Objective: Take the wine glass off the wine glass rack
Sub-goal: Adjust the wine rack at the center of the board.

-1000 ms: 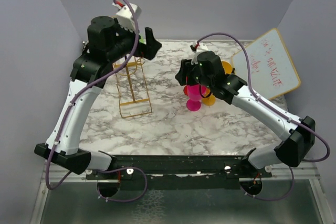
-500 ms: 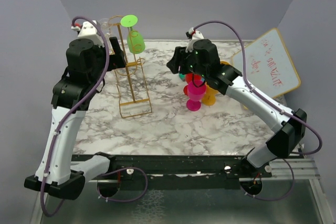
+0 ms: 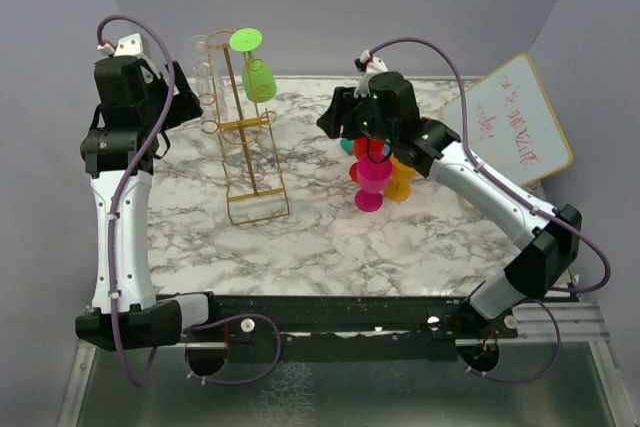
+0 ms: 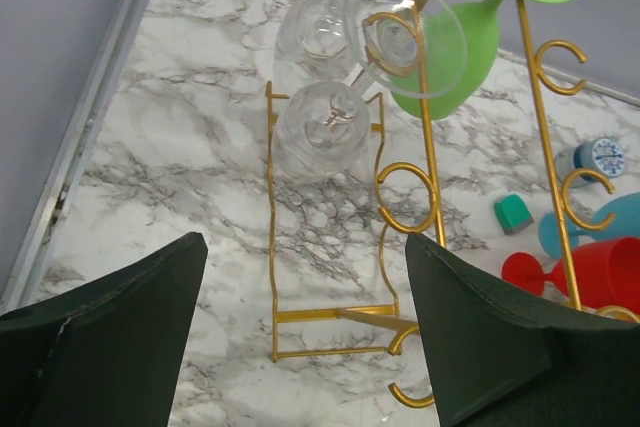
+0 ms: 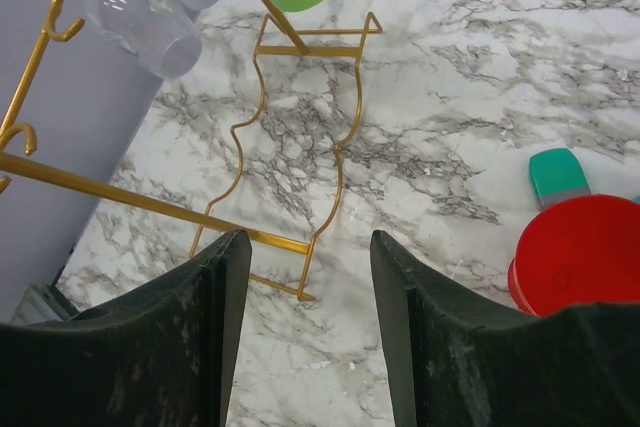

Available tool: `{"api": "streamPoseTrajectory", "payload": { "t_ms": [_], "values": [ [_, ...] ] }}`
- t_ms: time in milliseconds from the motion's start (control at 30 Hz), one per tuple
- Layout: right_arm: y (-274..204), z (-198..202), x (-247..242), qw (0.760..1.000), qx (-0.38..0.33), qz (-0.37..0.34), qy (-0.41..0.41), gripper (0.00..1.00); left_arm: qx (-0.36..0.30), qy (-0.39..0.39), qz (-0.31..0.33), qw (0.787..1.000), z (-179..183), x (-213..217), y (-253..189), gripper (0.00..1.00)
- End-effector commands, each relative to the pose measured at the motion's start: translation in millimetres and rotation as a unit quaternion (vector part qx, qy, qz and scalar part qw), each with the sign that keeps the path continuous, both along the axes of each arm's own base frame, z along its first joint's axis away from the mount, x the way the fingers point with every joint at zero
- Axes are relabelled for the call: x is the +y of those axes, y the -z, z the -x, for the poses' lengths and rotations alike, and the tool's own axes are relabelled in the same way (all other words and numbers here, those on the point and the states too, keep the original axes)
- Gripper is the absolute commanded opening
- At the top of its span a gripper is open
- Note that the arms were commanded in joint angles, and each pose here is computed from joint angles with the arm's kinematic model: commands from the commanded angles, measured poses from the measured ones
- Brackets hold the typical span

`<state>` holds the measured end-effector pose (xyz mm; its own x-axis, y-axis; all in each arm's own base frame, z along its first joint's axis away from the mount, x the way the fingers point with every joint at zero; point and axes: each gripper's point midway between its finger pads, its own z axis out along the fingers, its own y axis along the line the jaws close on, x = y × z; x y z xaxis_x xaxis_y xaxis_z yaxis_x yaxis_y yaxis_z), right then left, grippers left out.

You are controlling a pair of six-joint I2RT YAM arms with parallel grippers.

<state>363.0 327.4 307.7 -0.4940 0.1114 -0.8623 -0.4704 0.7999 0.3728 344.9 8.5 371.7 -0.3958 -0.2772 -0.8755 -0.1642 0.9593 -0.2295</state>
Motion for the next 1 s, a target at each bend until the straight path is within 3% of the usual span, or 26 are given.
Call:
{"api": "streamPoseTrajectory", "payload": {
  "t_ms": [0,400,967],
  "values": [
    [-3,-3,-5,1.0,0.0,0.002,-0.003,0.57,-0.04,0.083,0.07,0.993,3,-29,-24,0.83],
    [-2,-4,-1,1.0,0.007,-0.003,-0.022,0.57,-0.02,0.142,0.111,0.984,3,-50,7,0.75],
    [6,-5,-11,1.0,0.013,0.027,-0.007,0.57,-0.018,0.215,0.124,0.969,-2,-70,10,0.62]
  ]
}}
